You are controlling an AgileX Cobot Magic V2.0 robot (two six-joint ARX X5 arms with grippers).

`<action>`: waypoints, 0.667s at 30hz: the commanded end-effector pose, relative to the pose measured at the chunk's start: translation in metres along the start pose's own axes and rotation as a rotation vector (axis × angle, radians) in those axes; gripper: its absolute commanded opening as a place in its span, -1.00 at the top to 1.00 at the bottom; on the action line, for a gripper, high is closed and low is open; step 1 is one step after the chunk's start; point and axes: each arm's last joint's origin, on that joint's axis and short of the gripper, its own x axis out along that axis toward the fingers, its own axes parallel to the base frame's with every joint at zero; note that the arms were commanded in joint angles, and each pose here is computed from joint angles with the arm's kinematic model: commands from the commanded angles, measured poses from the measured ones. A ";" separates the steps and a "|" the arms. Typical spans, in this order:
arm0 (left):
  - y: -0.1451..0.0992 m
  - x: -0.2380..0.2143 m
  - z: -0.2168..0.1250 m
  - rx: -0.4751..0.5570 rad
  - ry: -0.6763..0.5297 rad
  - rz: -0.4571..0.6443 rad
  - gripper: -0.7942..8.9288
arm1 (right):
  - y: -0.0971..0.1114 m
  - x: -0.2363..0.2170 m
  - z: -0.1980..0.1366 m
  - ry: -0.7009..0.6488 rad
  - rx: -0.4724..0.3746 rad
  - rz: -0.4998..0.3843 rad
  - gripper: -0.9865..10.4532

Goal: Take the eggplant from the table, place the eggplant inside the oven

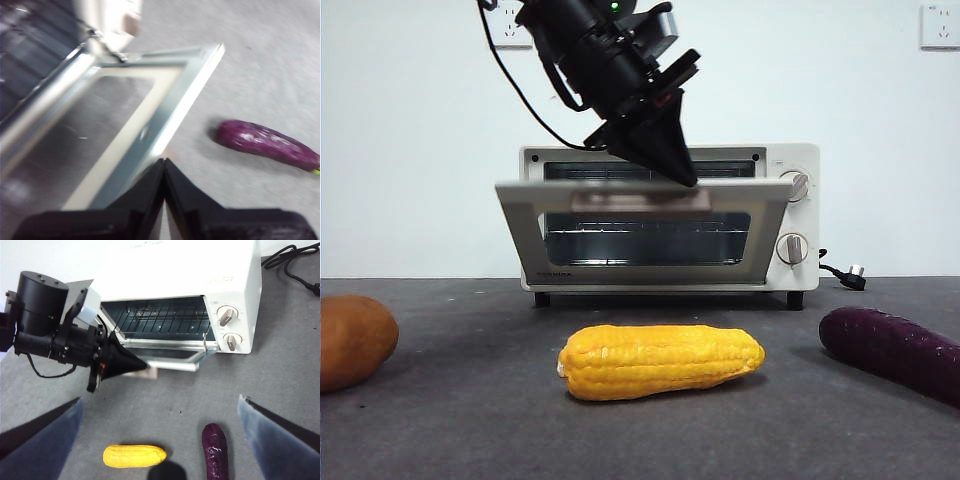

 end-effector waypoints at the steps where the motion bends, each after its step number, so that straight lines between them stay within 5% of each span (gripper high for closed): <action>1: -0.009 0.013 -0.006 0.007 0.045 -0.025 0.85 | 0.000 0.001 0.001 -0.002 -0.020 -0.003 -0.27; 20: -0.020 -0.007 0.003 0.034 -0.003 -0.024 0.85 | -0.003 0.008 0.002 0.024 -0.009 -0.005 -0.27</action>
